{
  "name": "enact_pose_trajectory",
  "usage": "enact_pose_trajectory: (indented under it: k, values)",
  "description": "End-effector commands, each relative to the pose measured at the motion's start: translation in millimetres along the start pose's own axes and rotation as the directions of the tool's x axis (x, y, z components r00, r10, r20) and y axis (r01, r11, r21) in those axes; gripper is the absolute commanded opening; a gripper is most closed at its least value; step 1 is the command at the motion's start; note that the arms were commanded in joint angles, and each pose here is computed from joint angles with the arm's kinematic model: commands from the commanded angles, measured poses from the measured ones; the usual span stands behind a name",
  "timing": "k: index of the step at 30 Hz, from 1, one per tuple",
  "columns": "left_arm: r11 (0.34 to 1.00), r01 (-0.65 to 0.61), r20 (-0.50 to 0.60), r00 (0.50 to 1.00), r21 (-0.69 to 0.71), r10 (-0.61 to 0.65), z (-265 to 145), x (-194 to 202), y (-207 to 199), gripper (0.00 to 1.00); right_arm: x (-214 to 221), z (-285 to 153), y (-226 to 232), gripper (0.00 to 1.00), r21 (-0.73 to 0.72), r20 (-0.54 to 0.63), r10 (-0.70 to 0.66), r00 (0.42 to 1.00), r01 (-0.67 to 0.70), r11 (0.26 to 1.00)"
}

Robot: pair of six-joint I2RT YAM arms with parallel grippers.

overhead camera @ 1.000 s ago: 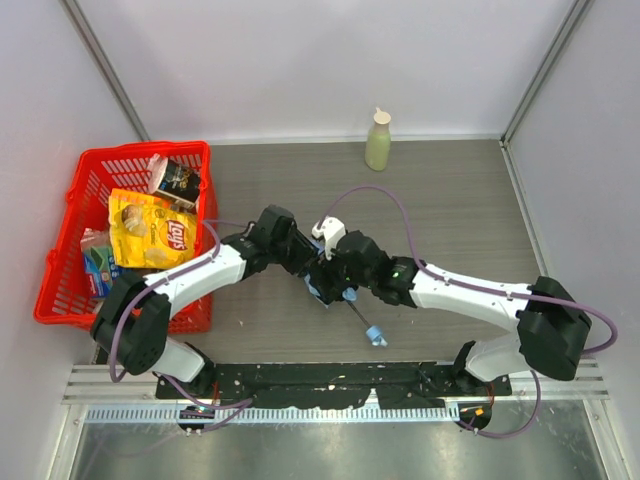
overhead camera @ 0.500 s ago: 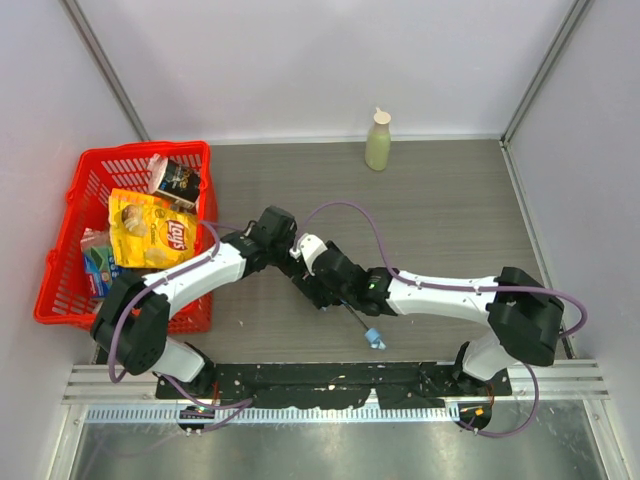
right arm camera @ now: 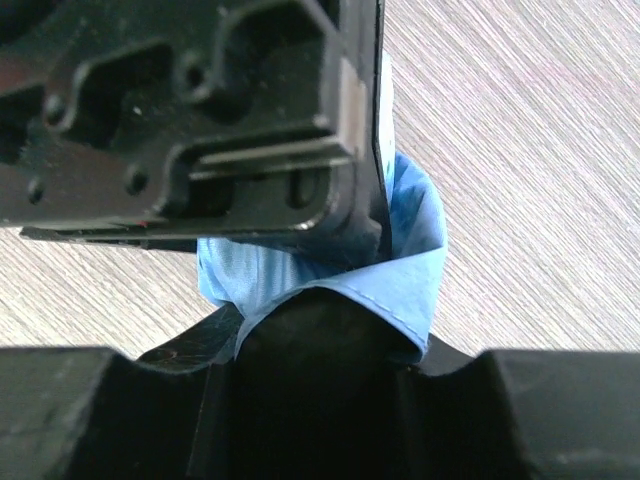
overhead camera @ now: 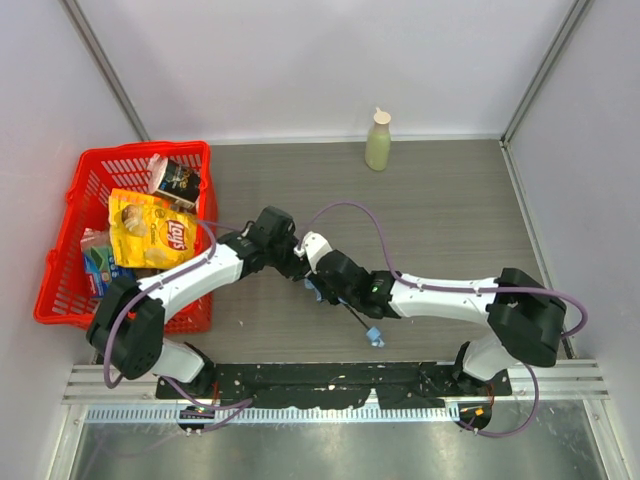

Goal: Put away the umbrella

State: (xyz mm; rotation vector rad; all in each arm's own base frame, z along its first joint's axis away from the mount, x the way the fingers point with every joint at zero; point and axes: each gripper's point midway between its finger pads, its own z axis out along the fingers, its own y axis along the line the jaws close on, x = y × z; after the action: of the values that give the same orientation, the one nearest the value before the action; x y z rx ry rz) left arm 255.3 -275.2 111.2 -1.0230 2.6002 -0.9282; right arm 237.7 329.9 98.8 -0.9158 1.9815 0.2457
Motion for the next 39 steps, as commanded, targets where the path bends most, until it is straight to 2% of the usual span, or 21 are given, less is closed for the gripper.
enact_pose_trajectory:
  k: [1, 3, 5, 8, 12, 13, 14, 18, 21, 26, 27, 29, 30, 36, 39]
  values:
    - [0.968, -0.061, -0.006, 0.998, 0.244, 0.064, -38, 8, -69, 0.0, -36, -15, 5, 0.01, -0.082, 0.165, 0.134, 0.977, -0.122, 0.989]
    - [0.962, -0.142, 0.015, 0.99, 0.232, 0.142, -39, 9, -70, 0.13, -40, -23, 2, 0.01, -0.122, 0.201, 0.178, 0.963, -0.156, 0.98]
    - [0.951, -0.206, 0.045, 0.979, 0.231, 0.201, -37, 9, -71, 0.34, -47, -32, 1, 0.01, -0.189, 0.231, 0.217, 0.948, -0.176, 0.966]
    - [0.934, -0.275, 0.08, 0.961, 0.227, 0.263, -36, 6, -68, 0.53, -48, -41, -7, 0.01, -0.22, 0.244, 0.24, 0.939, -0.188, 0.957]
    - [0.918, -0.338, 0.129, 0.94, 0.206, 0.317, -37, 0, -66, 0.62, -59, -58, -17, 0.01, -0.268, 0.29, 0.274, 0.917, -0.197, 0.943]
    - [0.912, -0.357, 0.144, 0.932, 0.204, 0.332, -37, -1, -67, 0.67, -63, -65, -12, 0.01, -0.315, 0.297, 0.277, 0.914, -0.181, 0.932]
    - [0.903, -0.378, 0.16, 0.923, 0.203, 0.35, -38, -2, -70, 0.78, -66, -67, -16, 0.01, -0.316, 0.305, 0.28, 0.91, -0.181, 0.931]
    - [0.874, -0.454, 0.194, 0.886, 0.174, 0.422, -43, -3, -81, 0.79, -75, -79, -20, 0.01, -0.34, 0.322, 0.282, 0.904, -0.167, 0.925]
    - [0.87, -0.47, 0.198, 0.876, 0.148, 0.44, -44, 0, -81, 0.8, -79, -82, -27, 0.01, -0.327, 0.327, 0.282, 0.902, -0.172, 0.929]
    - [0.89, -0.435, 0.227, 0.888, 0.137, 0.399, -45, -5, -75, 0.82, -88, -86, -33, 0.01, -0.315, 0.342, 0.286, 0.895, -0.177, 0.932]
    - [0.896, -0.423, 0.22, 0.895, 0.138, 0.389, -43, -4, -74, 0.87, -89, -86, -33, 0.01, -0.317, 0.347, 0.285, 0.894, -0.175, 0.932]
    - [0.902, -0.403, 0.201, 0.907, 0.157, 0.37, -38, 0, -76, 0.88, -95, -88, -32, 0.01, -0.331, 0.354, 0.292, 0.888, -0.173, 0.928]
    - [0.905, -0.395, 0.193, 0.911, 0.159, 0.364, -36, 0, -76, 0.94, -98, -89, -31, 0.01, -0.34, 0.356, 0.3, 0.885, -0.176, 0.924]
    - [0.909, -0.355, 0.095, 0.935, 0.217, 0.342, -20, 18, -83, 0.91, -111, -92, -27, 0.01, -0.379, 0.38, 0.344, 0.859, -0.195, 0.905]
    - [0.904, -0.314, 0.086, 0.949, 0.292, 0.302, -23, 23, -93, 0.83, -111, -87, -24, 0.01, -0.393, 0.367, 0.365, 0.856, -0.213, 0.894]
